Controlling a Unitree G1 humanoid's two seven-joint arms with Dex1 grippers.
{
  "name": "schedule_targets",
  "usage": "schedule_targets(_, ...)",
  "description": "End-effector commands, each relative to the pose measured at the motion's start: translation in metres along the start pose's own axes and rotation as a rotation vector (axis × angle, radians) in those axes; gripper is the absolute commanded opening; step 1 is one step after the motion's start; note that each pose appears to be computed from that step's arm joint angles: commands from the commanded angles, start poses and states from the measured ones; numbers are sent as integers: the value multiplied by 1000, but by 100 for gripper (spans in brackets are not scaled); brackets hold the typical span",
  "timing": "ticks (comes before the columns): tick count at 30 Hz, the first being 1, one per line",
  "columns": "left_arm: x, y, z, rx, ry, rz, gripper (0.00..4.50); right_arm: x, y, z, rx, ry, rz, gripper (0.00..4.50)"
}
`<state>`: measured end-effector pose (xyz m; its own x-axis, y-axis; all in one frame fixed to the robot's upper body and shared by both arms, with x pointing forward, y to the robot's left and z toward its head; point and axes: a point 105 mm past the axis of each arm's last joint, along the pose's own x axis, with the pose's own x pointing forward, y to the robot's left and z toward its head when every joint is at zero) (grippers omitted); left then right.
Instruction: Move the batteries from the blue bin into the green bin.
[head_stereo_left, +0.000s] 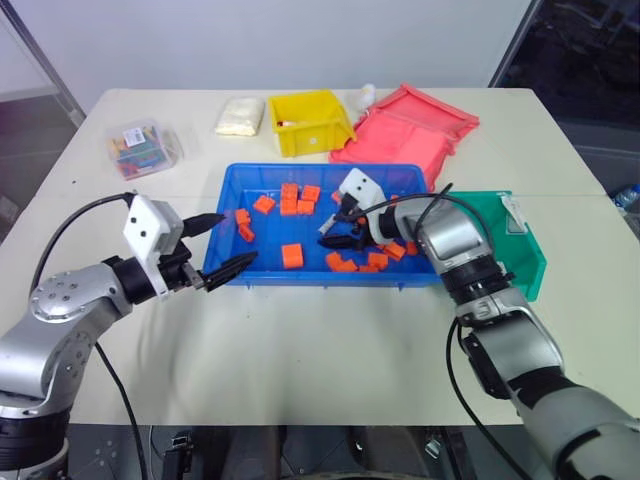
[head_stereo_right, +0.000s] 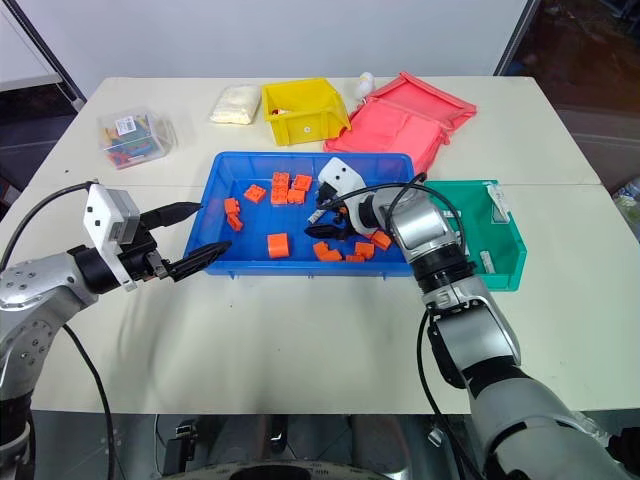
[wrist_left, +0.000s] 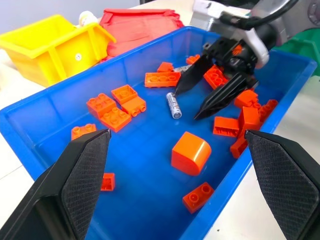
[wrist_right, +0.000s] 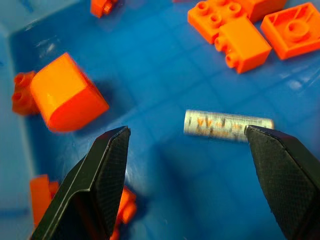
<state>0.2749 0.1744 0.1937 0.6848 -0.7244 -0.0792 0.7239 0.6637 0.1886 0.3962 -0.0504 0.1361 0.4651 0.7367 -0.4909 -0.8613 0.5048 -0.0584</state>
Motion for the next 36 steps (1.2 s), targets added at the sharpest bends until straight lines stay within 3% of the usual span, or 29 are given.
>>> schedule_targets(1, -4, 0, 14, 40, -38, 13, 450, 2, -6, 9, 11, -34, -49, 375)
schedule_targets(10, -4, -2, 10, 28, -37, 30, 450, 11, -19, 5, 52, -32, -132, 375)
schedule_targets(21, -2, -4, 10, 25, -40, 26, 450, 7, -17, -5, -231, 50, -85, 375)
schedule_targets(28, -2, -4, 10, 28, -41, 27, 450, 11, -14, -8, -181, 49, -63, 375)
schedule_targets(31, -2, -3, 11, 31, -38, 26, 450, 15, -14, -9, -133, 42, -77, 304)
schedule_targets(36, -6, -5, 11, 30, -23, 11, 450, 17, -17, -9, -110, 38, -93, 57)
